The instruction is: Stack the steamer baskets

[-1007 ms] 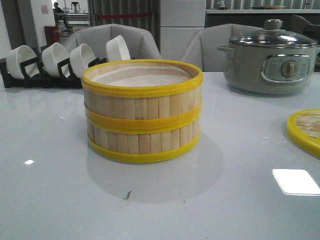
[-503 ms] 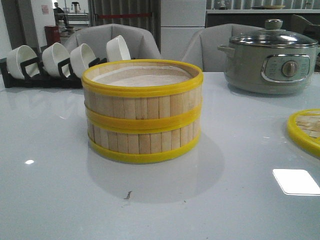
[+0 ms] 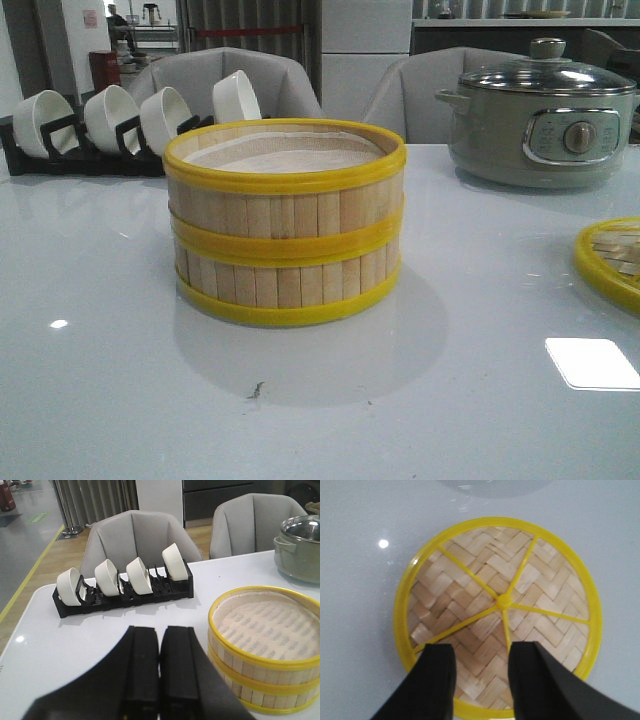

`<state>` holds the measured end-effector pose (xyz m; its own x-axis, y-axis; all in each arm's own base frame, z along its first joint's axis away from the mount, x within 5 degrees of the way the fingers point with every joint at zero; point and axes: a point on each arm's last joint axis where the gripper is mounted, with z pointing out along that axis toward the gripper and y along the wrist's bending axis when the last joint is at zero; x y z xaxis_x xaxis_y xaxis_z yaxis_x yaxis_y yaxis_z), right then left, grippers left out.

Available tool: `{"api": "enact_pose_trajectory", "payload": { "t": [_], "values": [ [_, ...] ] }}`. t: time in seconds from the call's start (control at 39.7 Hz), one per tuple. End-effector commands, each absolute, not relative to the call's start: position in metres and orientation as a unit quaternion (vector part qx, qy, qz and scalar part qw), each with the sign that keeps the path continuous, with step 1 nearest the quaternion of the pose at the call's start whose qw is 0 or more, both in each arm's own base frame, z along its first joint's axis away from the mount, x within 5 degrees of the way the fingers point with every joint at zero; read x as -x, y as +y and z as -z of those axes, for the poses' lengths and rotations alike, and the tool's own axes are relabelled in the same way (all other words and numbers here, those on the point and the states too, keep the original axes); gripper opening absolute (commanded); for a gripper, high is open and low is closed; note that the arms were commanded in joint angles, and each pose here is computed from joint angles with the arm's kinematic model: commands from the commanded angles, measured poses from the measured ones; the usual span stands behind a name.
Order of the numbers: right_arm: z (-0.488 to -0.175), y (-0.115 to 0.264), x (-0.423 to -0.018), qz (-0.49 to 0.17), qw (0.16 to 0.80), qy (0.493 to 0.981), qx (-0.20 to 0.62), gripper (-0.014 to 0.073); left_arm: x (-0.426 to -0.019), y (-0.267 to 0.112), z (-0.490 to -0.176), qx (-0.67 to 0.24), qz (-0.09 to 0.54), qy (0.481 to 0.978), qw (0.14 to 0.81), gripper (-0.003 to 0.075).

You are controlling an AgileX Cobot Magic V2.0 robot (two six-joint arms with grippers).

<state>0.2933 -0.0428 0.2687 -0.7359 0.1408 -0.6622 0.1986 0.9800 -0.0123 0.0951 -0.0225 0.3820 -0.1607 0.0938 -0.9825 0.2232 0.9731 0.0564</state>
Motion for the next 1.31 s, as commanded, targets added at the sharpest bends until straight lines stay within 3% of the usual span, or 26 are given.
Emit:
{"api": "enact_pose_trajectory", "payload": {
  "t": [0.0, 0.58, 0.88, 1.28],
  "values": [
    [-0.283, -0.054, -0.307, 0.052, 0.391, 0.914, -0.096, 0.037, -0.095, -0.026, -0.397, -0.115, 0.064, 0.724, 0.677, 0.0087],
    [-0.244, -0.068, -0.359, 0.048, 0.351, 0.929, -0.108, 0.037, -0.095, -0.026, -0.397, -0.115, 0.064, 0.724, 0.677, 0.0087],
    [-0.228, -0.069, -0.363, 0.047, 0.321, 0.939, -0.109, 0.037, -0.095, -0.026, -0.397, -0.115, 0.064, 0.724, 0.677, 0.0087],
    [-0.227, -0.073, -0.366, 0.048, 0.334, 0.935, -0.112, 0.037, -0.095, -0.026, -0.397, -0.115, 0.064, 0.724, 0.677, 0.0087]
  ]
}}
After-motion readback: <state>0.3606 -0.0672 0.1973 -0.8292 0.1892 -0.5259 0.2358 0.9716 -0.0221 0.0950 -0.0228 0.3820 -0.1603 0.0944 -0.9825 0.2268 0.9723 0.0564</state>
